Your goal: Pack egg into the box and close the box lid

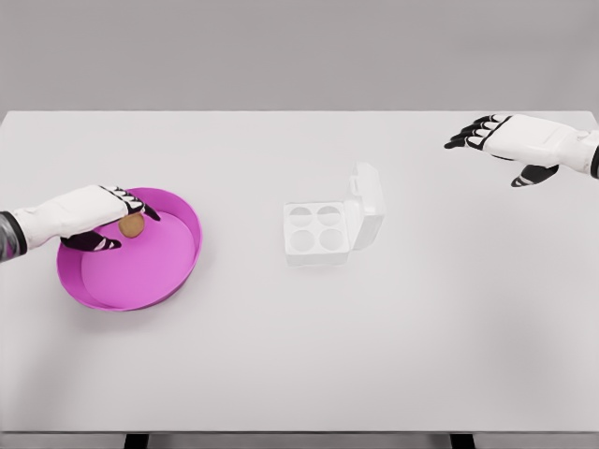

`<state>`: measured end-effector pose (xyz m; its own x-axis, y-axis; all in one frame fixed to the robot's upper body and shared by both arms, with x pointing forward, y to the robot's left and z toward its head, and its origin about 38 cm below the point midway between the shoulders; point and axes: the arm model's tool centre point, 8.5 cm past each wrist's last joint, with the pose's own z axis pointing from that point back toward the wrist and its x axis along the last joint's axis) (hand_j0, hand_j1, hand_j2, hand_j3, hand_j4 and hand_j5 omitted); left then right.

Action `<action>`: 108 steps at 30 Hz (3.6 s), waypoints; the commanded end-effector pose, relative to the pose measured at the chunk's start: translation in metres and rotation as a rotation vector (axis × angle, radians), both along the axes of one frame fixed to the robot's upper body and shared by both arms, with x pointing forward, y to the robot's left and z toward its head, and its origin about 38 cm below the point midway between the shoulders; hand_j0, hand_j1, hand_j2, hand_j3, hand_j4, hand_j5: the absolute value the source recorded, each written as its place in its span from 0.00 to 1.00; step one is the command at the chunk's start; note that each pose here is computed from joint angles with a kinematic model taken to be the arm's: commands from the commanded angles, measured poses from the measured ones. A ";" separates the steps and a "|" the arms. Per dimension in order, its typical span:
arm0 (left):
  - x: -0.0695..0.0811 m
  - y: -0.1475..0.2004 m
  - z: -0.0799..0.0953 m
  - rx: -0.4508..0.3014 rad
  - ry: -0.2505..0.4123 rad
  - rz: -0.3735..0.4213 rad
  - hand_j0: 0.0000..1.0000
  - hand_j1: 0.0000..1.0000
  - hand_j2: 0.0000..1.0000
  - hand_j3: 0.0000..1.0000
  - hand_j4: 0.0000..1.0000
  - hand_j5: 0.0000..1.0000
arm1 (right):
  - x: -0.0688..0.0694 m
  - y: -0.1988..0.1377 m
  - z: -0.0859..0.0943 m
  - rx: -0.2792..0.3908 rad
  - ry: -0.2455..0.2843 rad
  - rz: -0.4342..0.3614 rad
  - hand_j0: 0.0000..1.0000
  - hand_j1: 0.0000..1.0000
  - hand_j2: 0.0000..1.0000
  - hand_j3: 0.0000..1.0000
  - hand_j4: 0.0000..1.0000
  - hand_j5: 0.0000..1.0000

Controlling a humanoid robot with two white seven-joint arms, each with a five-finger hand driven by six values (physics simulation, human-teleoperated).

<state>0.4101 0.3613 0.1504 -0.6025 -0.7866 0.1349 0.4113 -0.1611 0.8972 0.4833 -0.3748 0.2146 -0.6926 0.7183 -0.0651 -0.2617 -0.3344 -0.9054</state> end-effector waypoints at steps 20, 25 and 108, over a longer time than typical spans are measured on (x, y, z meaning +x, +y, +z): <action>0.001 0.002 -0.004 0.010 0.012 0.008 0.64 0.64 0.64 0.64 0.64 0.64 | 0.000 0.000 0.001 0.007 -0.002 -0.003 1.00 1.00 1.00 1.00 1.00 1.00; 0.001 0.002 -0.004 0.008 0.012 0.008 0.60 0.60 0.60 0.60 0.60 0.60 | 0.000 0.000 0.001 0.007 -0.002 -0.003 1.00 1.00 1.00 1.00 1.00 1.00; 0.009 -0.085 0.035 -0.207 -0.132 -0.146 0.42 0.42 0.42 0.42 0.42 0.42 | -0.060 0.033 -0.023 -0.200 0.067 0.235 1.00 1.00 1.00 1.00 1.00 1.00</action>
